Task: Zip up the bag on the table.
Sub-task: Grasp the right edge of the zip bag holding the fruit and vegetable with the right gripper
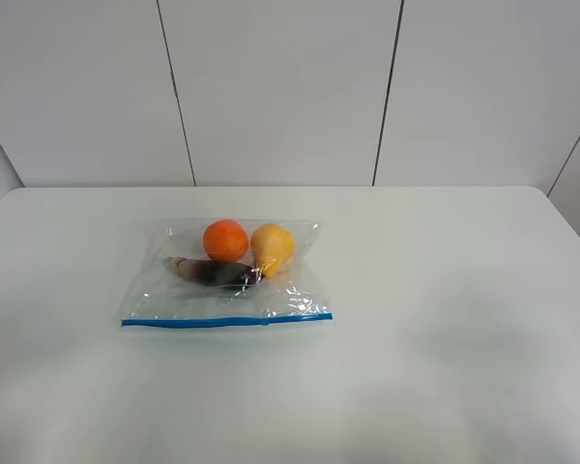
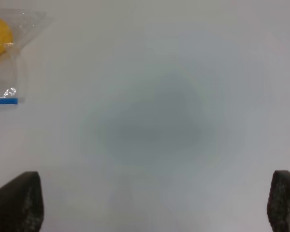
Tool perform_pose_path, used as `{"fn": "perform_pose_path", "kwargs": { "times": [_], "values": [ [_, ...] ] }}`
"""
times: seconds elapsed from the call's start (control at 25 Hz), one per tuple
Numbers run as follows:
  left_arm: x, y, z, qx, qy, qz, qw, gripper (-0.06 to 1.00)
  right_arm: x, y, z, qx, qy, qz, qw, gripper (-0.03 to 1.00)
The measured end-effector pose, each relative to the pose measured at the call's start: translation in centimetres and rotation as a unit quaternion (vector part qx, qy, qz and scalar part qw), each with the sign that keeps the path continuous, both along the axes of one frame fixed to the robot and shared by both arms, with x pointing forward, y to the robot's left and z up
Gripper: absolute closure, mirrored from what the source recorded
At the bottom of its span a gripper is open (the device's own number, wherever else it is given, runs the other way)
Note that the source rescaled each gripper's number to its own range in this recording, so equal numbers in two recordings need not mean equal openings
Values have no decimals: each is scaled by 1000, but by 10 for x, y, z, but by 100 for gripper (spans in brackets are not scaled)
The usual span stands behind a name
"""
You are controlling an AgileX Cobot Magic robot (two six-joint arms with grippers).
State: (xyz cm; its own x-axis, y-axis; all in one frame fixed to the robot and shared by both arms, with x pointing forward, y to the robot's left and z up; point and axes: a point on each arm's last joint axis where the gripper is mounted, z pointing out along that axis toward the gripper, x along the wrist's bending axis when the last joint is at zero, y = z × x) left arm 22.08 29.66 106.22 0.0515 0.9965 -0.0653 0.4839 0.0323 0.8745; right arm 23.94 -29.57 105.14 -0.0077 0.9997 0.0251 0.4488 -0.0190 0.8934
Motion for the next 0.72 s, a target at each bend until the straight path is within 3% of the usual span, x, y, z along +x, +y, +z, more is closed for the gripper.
{"fn": "perform_pose_path", "kwargs": {
  "times": [0.44, 0.72],
  "values": [
    [0, 0, 0, 0, 0, 0, 1000, -4, 0, 0, 3, -1, 0, -1, 1000, -3],
    [0, 0, 0, 0, 0, 0, 1000, -4, 40, 2, 56, 16, 58, 8, 998, -3]
  ]
}}
